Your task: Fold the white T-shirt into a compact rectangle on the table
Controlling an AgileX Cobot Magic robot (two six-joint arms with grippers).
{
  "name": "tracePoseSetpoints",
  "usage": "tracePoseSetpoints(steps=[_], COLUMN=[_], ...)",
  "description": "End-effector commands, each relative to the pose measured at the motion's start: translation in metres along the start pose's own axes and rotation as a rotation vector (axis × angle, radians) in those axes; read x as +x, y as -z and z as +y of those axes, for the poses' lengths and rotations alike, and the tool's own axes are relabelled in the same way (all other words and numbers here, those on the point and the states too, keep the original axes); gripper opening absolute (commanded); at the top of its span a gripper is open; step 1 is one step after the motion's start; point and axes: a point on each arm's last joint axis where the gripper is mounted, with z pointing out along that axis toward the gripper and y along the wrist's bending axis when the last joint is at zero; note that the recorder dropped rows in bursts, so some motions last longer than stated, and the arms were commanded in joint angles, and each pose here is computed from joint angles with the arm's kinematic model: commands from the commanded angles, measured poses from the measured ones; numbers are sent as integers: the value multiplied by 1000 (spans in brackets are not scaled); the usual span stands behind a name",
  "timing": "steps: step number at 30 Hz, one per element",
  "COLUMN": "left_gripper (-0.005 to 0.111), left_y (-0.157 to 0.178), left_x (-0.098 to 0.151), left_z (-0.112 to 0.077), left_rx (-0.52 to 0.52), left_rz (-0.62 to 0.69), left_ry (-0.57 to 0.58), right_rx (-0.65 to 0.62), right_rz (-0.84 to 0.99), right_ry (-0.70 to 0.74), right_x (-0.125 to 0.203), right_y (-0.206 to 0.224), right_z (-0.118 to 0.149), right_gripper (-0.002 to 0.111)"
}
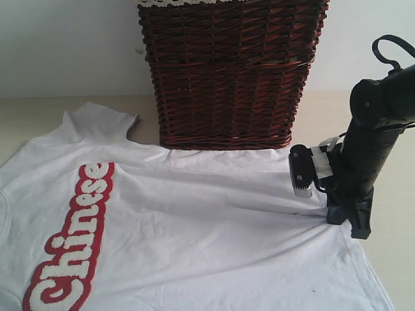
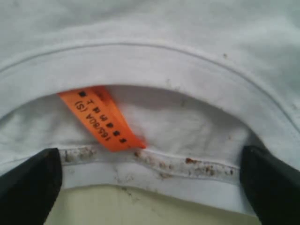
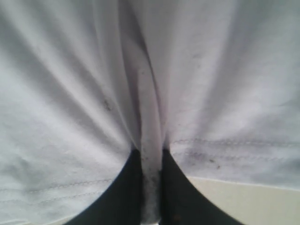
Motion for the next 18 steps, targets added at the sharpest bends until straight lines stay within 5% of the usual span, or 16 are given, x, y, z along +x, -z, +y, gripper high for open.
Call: tracePoseSetpoints(steps=[1, 18], left_gripper=[104, 104], left_y=[-23, -23], left_x=[0, 0], left_z=[-6, -6], left_rx=[41, 41], left_rz=[-4, -4], left_ry=[-3, -3], right_rx=[35, 113], right_rz=[7, -21], right_ry=[7, 10], right_x=[2, -1], right_y=[-10, -10], right_z=[-4, -11], right_gripper=[0, 0])
